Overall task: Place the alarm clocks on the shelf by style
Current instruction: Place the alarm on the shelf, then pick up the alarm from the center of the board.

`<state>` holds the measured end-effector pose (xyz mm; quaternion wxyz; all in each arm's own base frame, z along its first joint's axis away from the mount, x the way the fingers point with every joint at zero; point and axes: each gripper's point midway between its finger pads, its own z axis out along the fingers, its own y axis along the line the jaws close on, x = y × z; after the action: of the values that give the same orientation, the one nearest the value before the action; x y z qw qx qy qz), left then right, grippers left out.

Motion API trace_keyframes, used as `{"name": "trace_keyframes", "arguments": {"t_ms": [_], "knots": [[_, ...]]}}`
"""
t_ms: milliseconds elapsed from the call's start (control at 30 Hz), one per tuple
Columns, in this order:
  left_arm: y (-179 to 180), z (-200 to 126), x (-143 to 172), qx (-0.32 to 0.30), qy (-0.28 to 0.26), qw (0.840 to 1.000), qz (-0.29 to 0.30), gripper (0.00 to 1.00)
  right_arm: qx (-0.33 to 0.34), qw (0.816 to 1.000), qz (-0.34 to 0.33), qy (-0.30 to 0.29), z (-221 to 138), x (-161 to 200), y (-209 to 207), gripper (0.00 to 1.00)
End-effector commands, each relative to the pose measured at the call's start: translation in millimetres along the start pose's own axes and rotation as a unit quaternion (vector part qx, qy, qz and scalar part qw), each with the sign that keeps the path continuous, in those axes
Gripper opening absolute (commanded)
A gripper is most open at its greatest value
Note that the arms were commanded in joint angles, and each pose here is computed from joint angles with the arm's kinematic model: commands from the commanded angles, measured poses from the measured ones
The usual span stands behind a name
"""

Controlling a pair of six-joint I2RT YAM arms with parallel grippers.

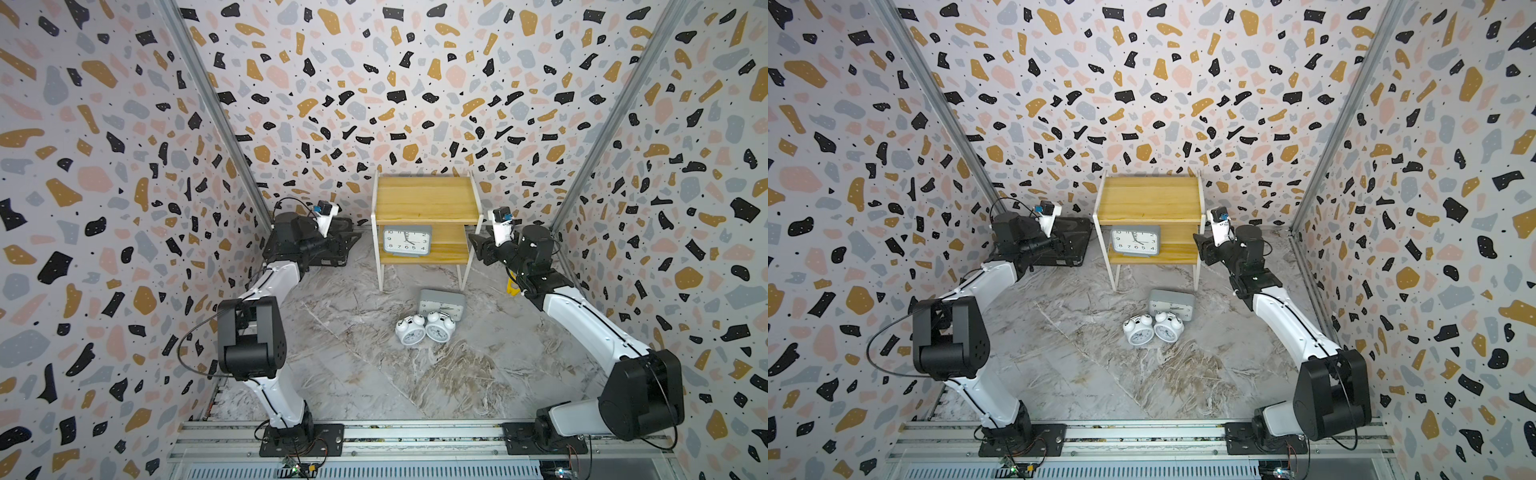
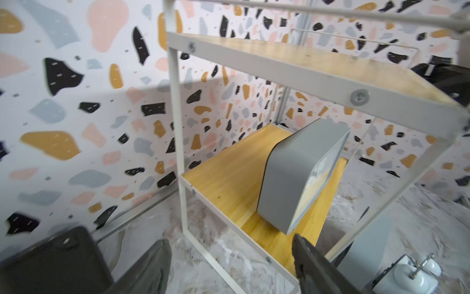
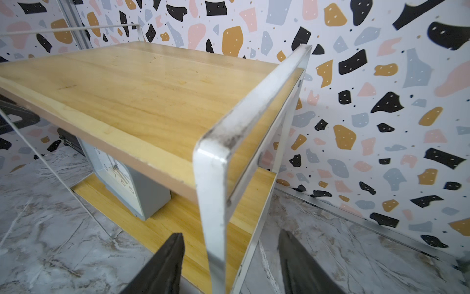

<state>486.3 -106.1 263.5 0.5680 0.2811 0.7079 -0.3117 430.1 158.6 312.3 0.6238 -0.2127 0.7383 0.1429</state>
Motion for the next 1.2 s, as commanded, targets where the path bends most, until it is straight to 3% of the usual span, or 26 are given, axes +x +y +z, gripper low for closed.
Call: {"name": "trace_keyframes", "arguments": {"t_ms": [0, 300, 433, 667, 867, 1167], "knots": [[16.2, -22.7, -13.7, -0.124, -0.024, 0.991, -0.033, 0.79, 0.026, 1.000, -0.003, 0.001, -24.4, -4.2, -4.3, 0.68], [-30.9, -85.6, 6.0, -0.221, -0.025, 0.965, -0.137, 0.77, 0.029, 0.999, 0.025, 0.029, -73.4, 37.4, 9.8, 0.70], [-74.2, -92.3, 15.3, -0.178, -0.025, 0.971, -0.159, 0.77, 0.012, 0.998, 0.044, 0.033, -89.5, 61.2, 22.1, 0.70], [-146.3, -92.1, 36.4, -0.094, 0.026, 0.983, -0.154, 0.77, -0.031, 0.997, 0.058, 0.051, -103.5, 116.8, 45.8, 0.71], [-172.1, -97.6, 44.7, -0.058, 0.044, 0.987, -0.142, 0.77, -0.089, 0.992, 0.030, 0.086, -96.8, 150.7, 65.1, 0.78], [-184.4, -94.4, 46.9, -0.033, 0.051, 0.989, -0.132, 0.77, -0.212, 0.968, -0.009, 0.134, -74.3, 161.6, 91.9, 0.83]]}}
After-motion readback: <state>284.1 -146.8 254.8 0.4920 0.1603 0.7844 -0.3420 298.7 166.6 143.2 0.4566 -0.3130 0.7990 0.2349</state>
